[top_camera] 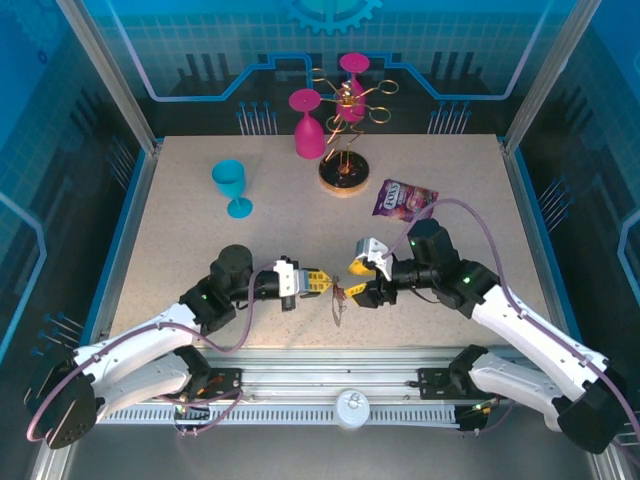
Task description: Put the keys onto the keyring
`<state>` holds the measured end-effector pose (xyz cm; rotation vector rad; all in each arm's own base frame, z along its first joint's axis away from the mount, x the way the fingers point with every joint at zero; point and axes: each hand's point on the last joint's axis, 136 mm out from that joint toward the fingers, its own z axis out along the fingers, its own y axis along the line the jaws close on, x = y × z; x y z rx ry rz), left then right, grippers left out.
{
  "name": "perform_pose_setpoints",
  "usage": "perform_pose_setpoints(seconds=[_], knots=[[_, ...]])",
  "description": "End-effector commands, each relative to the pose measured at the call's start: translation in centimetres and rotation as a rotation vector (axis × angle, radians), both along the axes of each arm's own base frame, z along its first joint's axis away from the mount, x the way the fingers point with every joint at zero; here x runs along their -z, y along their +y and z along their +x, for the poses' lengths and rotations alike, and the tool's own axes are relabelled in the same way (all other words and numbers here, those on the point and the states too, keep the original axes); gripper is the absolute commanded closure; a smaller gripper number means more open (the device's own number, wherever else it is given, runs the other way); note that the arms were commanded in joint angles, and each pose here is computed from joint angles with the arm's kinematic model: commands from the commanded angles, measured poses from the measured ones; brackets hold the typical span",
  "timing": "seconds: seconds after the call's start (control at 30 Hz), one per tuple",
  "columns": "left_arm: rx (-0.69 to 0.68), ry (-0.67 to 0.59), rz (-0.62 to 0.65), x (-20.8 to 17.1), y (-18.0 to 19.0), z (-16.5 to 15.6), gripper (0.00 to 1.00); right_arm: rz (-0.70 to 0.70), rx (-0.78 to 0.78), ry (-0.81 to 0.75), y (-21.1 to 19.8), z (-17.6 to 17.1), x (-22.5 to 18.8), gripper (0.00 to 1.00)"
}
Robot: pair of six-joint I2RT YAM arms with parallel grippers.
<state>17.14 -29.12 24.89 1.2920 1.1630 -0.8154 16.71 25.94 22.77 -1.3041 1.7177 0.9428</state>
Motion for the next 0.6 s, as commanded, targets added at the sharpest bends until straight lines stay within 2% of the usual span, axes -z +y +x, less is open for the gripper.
perform_pose_setpoints(seconds=[0.0,0.4,0.47,0.57], knots=[[0.019,-0.012,-0.071,-1.4,-0.2,-0.4,1.00,0.047,0.000,0.006,0.2,-0.3,0.2,0.46],[0.031,0.026,-0.095,-1.6,-0.5,-0.2,1.00,0.088,-0.023,-0.012,2.4,-0.2,1.0,0.48],[0.032,0.026,-0.095,-1.6,-0.5,-0.3,1.00,0.088,-0.018,-0.020,2.5,0.0,1.0,0.53],[0.031,0.023,-0.094,-1.6,-0.5,-0.2,1.00,0.083,-0.010,-0.034,2.4,0.2,0.9,0.69]])
